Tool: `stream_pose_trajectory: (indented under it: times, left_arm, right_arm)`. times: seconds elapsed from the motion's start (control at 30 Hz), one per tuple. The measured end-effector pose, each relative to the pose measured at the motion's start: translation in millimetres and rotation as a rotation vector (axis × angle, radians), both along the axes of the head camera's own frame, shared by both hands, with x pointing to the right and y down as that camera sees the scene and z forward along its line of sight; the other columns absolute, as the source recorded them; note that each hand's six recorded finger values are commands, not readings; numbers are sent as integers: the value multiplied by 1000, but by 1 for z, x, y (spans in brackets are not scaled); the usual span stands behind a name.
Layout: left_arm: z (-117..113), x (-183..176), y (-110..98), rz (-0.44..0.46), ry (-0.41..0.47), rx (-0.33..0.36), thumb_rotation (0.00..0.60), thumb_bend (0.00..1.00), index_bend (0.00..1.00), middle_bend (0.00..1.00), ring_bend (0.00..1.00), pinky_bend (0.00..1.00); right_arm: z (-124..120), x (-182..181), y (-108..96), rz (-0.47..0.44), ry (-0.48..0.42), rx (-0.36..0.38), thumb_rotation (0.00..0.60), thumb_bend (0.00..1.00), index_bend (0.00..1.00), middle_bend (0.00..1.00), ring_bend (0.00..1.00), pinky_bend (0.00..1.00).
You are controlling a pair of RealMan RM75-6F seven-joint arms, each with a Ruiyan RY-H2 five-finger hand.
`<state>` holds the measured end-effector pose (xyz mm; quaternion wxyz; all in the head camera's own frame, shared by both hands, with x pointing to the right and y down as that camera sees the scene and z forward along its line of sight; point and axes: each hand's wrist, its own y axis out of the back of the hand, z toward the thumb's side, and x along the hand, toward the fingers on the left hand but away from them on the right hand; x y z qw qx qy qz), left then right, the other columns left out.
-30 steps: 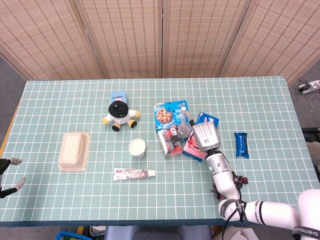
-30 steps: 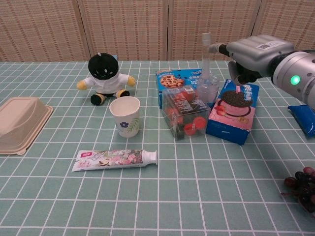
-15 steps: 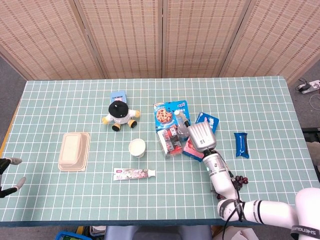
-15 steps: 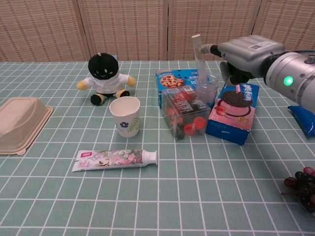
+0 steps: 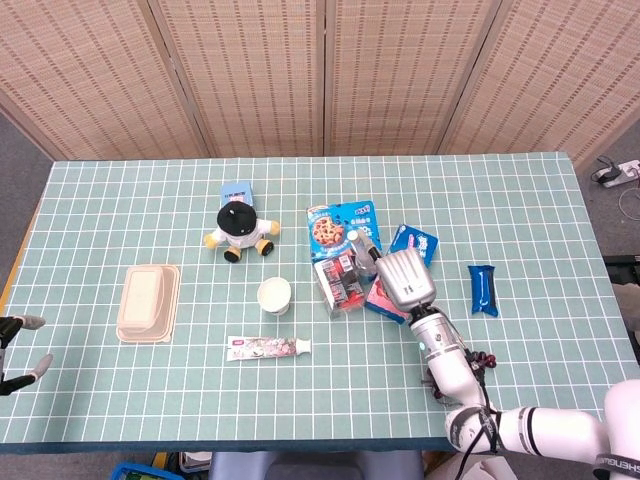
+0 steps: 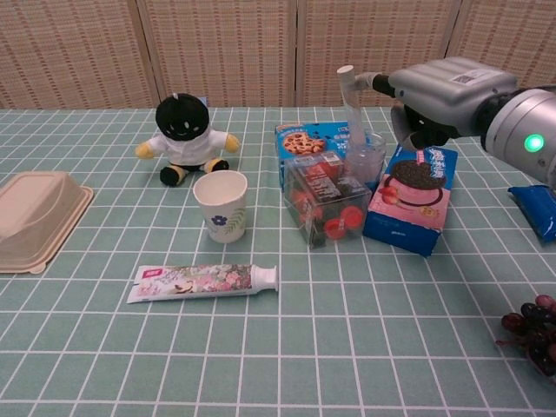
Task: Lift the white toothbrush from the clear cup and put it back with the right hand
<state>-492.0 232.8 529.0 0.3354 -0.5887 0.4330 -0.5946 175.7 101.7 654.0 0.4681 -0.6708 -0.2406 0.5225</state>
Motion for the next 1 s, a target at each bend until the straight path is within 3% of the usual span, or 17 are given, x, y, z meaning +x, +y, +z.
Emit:
stream_pose_trajectory:
  times: [0.37,0.57,0.67,0.8,1.0]
  left_arm:
    - [0,1,0,5,4,-2,600,246,460,406,322,428]
    - [-1,2,0,6,7,-1,600,246,460,406,322,428]
    - [-1,2,0,8,9,-2,600,246,460,406,322,428]
    - [-1,2,0,7,10,-2,600,246,460,406,322,428]
    - [-1,2,0,8,11,-4,600,246,460,406,322,428]
  right_arm:
    - [-9,19,-2,93,-98,1,600,315,105,1000,1000,1000]
    - [-9,30,-7,200,-224,-56,600,72,119,1000,1000,1000]
    - [-7,35,-8,253,-281,-104,600,2,119,1000,1000,1000]
    - [-5,41,-10,297,-322,-146,600,0,119,958,998,1000]
    - [-5,43,-11,315,-336,-178,600,0,119,760,897,1000]
